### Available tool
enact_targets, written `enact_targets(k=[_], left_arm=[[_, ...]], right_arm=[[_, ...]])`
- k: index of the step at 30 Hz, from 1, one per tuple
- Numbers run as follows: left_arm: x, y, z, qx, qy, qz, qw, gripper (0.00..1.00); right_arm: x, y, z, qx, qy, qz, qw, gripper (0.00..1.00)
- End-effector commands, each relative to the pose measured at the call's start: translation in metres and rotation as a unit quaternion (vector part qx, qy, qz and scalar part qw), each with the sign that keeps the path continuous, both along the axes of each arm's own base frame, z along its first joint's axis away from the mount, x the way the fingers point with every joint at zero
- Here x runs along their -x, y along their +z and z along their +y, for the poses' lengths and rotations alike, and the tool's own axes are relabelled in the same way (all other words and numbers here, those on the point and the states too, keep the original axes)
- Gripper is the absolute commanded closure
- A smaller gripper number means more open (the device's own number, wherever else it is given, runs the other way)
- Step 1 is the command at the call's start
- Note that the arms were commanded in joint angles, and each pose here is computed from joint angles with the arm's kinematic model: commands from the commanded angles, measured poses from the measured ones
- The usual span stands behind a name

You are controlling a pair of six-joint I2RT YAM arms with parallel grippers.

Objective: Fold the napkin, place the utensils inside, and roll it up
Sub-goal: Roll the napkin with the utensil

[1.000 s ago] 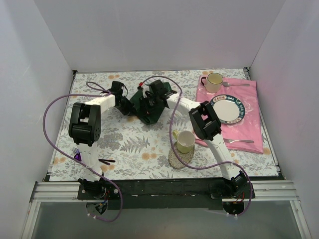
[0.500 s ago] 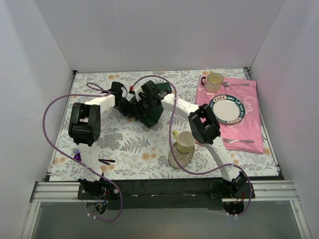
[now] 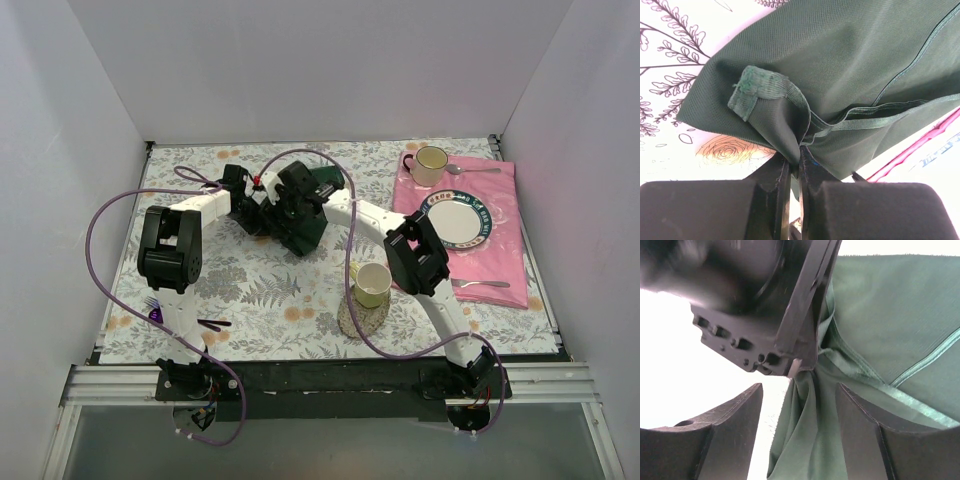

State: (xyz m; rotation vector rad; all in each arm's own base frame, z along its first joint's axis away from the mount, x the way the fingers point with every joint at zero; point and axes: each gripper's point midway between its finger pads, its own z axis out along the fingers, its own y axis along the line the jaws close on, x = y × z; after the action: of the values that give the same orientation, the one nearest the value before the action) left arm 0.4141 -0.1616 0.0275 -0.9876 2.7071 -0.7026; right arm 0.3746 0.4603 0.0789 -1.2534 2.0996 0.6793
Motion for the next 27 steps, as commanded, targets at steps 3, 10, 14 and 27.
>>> enact_targets(k=[3, 10, 14, 27], left_arm=[[0.006, 0.012, -0.007, 0.017, -0.011, 0.007, 1.0, 1.0], [0.006, 0.016, -0.006, 0.02, -0.014, 0.008, 1.0, 1.0], [0.005, 0.019, -0.006, 0.022, -0.018, 0.005, 1.0, 1.0], [0.0, 0.027, -0.004, 0.009, -0.046, -0.011, 0.999, 1.0]], right_arm=[[0.007, 0.004, 0.002, 0.03, 0.008, -0.079, 0.996, 0.32], [0.003, -0.014, -0.006, 0.065, -0.014, -0.12, 0.991, 0.38], [0.006, -0.028, -0.01, 0.078, -0.017, -0.122, 0.989, 0.46], [0.003, -0.055, -0.017, 0.045, -0.041, -0.04, 0.997, 0.91]])
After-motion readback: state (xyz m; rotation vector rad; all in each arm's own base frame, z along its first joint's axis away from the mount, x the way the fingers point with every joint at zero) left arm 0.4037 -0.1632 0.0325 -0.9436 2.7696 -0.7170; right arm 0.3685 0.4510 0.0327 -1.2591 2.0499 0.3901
